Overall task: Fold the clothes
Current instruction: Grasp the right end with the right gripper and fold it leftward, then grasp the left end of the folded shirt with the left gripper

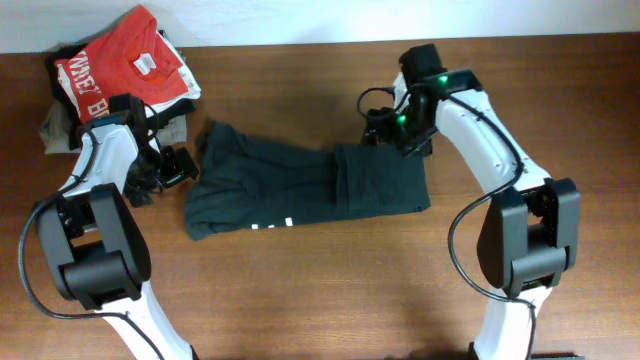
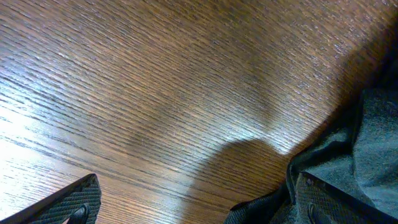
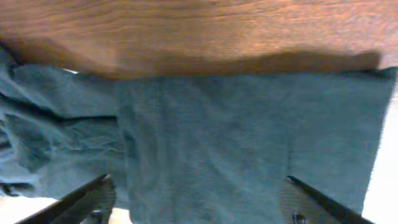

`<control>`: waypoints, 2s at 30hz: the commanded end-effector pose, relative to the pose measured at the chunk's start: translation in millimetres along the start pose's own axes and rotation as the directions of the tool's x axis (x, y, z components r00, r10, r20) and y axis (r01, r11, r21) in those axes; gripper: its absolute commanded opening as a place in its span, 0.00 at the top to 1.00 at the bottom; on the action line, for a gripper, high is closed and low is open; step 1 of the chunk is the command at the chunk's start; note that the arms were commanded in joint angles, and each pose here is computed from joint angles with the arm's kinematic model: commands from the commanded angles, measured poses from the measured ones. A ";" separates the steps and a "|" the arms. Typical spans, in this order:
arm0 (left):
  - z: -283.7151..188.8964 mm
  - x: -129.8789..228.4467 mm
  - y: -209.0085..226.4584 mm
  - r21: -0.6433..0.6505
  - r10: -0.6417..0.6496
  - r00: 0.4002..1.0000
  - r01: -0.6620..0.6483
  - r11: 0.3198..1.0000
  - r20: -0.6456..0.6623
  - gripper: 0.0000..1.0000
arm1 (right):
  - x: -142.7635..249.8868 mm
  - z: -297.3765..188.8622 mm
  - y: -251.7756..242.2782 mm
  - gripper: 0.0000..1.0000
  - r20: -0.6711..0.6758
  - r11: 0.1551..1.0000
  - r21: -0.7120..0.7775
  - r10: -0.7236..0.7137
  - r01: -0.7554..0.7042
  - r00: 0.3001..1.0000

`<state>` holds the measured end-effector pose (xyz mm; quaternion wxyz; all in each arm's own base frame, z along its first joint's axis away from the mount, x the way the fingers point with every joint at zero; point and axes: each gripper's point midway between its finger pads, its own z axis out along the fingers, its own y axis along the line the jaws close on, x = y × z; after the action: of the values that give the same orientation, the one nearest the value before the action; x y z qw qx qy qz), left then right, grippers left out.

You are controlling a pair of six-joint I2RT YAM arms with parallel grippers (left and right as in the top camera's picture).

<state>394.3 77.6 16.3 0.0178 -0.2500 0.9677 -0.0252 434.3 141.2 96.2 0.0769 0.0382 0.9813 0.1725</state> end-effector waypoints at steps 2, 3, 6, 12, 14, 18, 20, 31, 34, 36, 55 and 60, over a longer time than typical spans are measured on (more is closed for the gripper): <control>-3.6 1.7 -2.9 0.020 0.005 1.000 -0.005 1.000 0.002 0.01 | 21.0 22.6 22.0 0.95 -0.056 0.998 -0.006 -0.059 0.059 0.997; -3.6 1.8 -2.8 0.020 0.005 1.000 -0.005 1.000 0.002 0.01 | 25.5 28.7 25.7 0.96 -0.064 0.998 -0.007 -0.063 0.063 0.996; -3.6 1.9 -2.8 0.020 0.005 1.000 -0.005 1.000 0.002 0.01 | 38.6 57.6 26.3 0.96 -0.085 0.999 0.034 -0.019 0.021 0.996; -3.6 1.9 -2.8 0.020 0.005 1.000 -0.005 1.000 0.002 0.01 | 46.0 106.9 54.0 0.96 -0.093 0.997 -0.043 -0.061 0.057 0.994; -3.6 2.1 -2.7 0.019 0.005 1.000 -0.005 1.000 0.001 0.01 | 29.3 92.0 49.7 0.92 -0.046 0.998 0.007 -0.057 0.058 0.997; -3.6 2.0 -2.8 0.020 0.005 1.000 -0.005 1.000 0.001 0.01 | -32.4 -8.6 11.6 0.23 0.080 0.995 0.092 0.028 -0.035 0.996; -3.6 2.5 -2.6 0.019 0.005 1.000 -0.005 1.000 -0.001 0.01 | -65.6 -53.2 -28.4 0.03 0.167 0.991 0.104 0.066 -0.084 0.984; -18.5 5.8 -69.7 0.404 0.224 0.973 -0.223 0.887 0.046 0.01 | -50.6 -154.9 -293.8 0.01 0.346 0.769 0.195 0.526 -0.608 0.777; -16.5 18.7 -78.7 0.474 0.269 0.963 -0.242 0.847 0.011 0.01 | -45.9 -160.8 -307.3 0.01 0.357 0.750 0.192 0.547 -0.633 0.757; -4.4 32.0 -80.4 0.505 0.266 0.962 -0.196 0.840 -0.068 0.01 | -45.8 -160.6 -307.4 0.01 0.357 0.750 0.192 0.548 -0.633 0.757; 60.5 53.1 -88.8 0.269 0.232 0.953 -0.175 0.947 -0.194 0.99 | -45.8 -160.6 -307.4 0.01 0.357 0.750 0.192 0.548 -0.633 0.757; 17.9 12.5 -18.9 0.008 0.087 0.977 -0.087 0.996 -0.193 0.99 | -45.8 -160.6 -307.4 0.01 0.357 0.750 0.192 0.548 -0.633 0.757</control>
<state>397.0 -22.5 1.8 -0.0651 -0.1510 0.9684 -0.1874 437.7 -201.4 133.3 0.1324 0.3883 0.9112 0.0375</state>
